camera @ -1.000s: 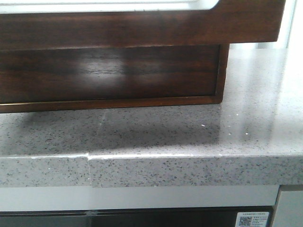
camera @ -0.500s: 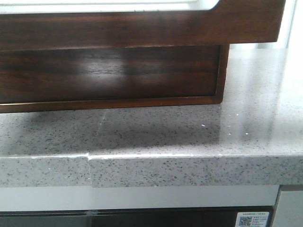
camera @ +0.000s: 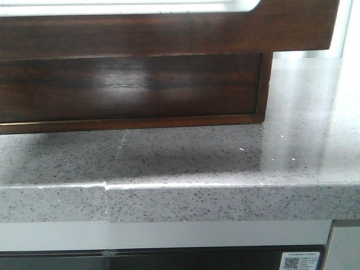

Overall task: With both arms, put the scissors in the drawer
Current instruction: 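Open the right gripper to release the scissors in the drawer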

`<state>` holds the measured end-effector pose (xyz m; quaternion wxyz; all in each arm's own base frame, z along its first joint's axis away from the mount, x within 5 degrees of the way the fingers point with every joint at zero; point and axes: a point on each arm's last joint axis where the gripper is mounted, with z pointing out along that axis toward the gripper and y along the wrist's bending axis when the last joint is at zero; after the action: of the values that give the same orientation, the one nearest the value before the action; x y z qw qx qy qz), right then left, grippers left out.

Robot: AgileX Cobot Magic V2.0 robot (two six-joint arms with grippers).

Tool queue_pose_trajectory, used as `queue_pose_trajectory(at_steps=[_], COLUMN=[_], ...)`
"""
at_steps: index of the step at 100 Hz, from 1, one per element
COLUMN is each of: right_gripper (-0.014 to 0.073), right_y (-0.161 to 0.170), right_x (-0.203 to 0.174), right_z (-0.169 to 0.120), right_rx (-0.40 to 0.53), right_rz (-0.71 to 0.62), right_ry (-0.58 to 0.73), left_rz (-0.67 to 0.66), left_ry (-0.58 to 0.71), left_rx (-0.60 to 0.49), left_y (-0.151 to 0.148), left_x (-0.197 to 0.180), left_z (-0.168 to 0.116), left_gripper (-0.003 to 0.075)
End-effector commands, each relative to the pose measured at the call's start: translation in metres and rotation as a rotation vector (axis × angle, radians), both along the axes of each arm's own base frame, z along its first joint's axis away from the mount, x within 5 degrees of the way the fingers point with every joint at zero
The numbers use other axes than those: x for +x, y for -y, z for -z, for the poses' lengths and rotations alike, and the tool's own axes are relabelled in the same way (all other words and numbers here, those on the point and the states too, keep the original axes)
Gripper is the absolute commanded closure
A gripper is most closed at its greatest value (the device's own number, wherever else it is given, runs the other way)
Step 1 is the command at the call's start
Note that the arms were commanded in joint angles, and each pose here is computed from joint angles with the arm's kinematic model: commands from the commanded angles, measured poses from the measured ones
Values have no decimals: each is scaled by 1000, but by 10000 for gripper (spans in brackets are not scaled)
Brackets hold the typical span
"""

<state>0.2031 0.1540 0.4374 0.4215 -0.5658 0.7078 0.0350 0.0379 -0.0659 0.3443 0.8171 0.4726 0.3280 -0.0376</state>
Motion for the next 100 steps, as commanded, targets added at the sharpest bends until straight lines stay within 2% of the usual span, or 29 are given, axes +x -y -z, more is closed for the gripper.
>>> queue_pose_trajectory(at_steps=[1, 23, 40, 60, 69, 82, 100], right_gripper=[656, 656, 656, 656, 656, 656, 656], right_y=[18, 40, 53, 70, 79, 92, 107], right_x=[-18, -51, -71, -94, -106, -124, -143], right_z=[-32, -55, -50, -26, -11, 9, 44], right_rx=[88, 178, 237, 309, 359, 478, 527], right_rz=[28, 55, 63, 86, 95, 130, 141], right_ry=[127, 189, 220, 282, 317, 386, 441], left_rz=[36, 20, 11, -18, 8, 68, 102], left_ry=[-46, -147, -303, -340, -394, -439, -483], left_rx=[-96, -207, -358, -388, -418, -460, -470], left_y=[-5, -21, -35, -42, -41, -39, -35], left_x=[-5, -13, -17, -18, -18, -19, -18], left_z=[-13, -14, -12, -1, 10, 24, 46], left_gripper=[742, 742, 742, 742, 742, 742, 742])
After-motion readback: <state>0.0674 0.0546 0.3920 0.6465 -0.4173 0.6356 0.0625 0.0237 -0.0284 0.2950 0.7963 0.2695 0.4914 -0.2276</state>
